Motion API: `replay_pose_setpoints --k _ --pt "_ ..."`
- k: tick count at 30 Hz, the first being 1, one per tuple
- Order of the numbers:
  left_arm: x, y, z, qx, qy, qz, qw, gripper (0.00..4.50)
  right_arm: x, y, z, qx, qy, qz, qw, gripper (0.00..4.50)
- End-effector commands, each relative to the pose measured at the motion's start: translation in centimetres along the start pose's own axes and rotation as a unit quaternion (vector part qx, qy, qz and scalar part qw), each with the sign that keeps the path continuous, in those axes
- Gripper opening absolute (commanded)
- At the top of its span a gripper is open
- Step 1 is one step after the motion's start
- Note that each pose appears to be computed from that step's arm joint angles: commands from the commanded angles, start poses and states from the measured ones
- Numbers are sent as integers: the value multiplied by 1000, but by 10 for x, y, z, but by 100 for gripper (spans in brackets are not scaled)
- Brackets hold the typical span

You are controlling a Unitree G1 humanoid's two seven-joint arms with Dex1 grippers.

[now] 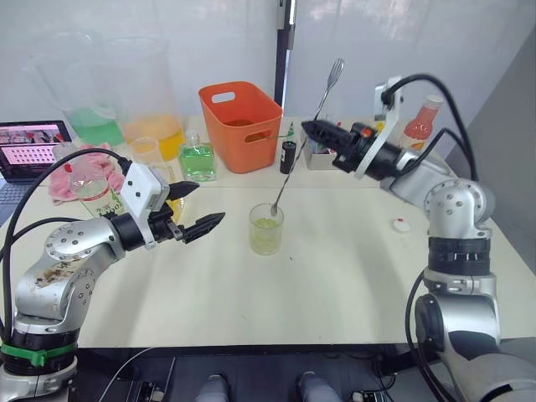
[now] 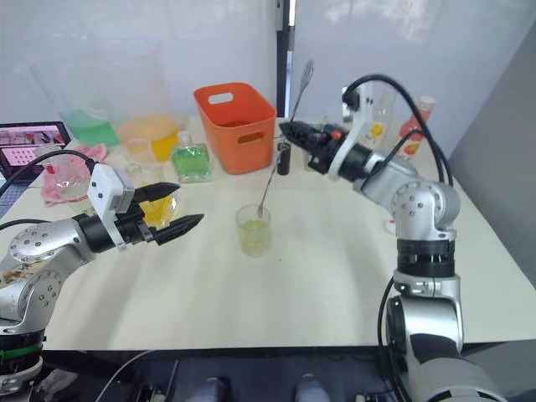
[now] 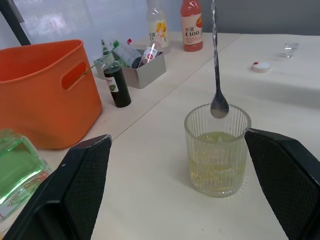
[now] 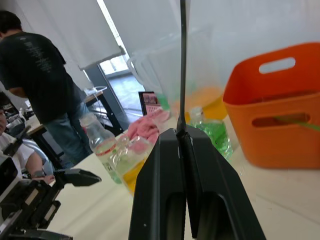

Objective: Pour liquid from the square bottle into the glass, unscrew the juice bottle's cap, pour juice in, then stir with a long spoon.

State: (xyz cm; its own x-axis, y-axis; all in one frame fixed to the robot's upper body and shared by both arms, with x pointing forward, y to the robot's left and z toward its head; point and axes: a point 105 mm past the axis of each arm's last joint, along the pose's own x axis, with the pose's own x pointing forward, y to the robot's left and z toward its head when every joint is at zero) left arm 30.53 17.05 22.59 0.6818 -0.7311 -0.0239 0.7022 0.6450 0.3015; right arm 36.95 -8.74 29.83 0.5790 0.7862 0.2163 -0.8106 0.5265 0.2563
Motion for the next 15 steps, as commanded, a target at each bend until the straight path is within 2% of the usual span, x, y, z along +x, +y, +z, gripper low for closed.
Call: replay_pose_setpoints --k 1,5,9,15 --pt "1 -3 14 20 -23 1 1000 448 3 16 13 -28 -20 18 999 0" --pt "0 -11 16 17 -21 -16 1000 448 7 21 -5 -52 8 16 999 0" --pt "-1 -18 -2 55 37 -32 997 448 8 21 -33 -101 52 14 993 0" --pt "-4 -20 -7 49 44 -37 997 448 12 20 -37 -132 52 20 990 0"
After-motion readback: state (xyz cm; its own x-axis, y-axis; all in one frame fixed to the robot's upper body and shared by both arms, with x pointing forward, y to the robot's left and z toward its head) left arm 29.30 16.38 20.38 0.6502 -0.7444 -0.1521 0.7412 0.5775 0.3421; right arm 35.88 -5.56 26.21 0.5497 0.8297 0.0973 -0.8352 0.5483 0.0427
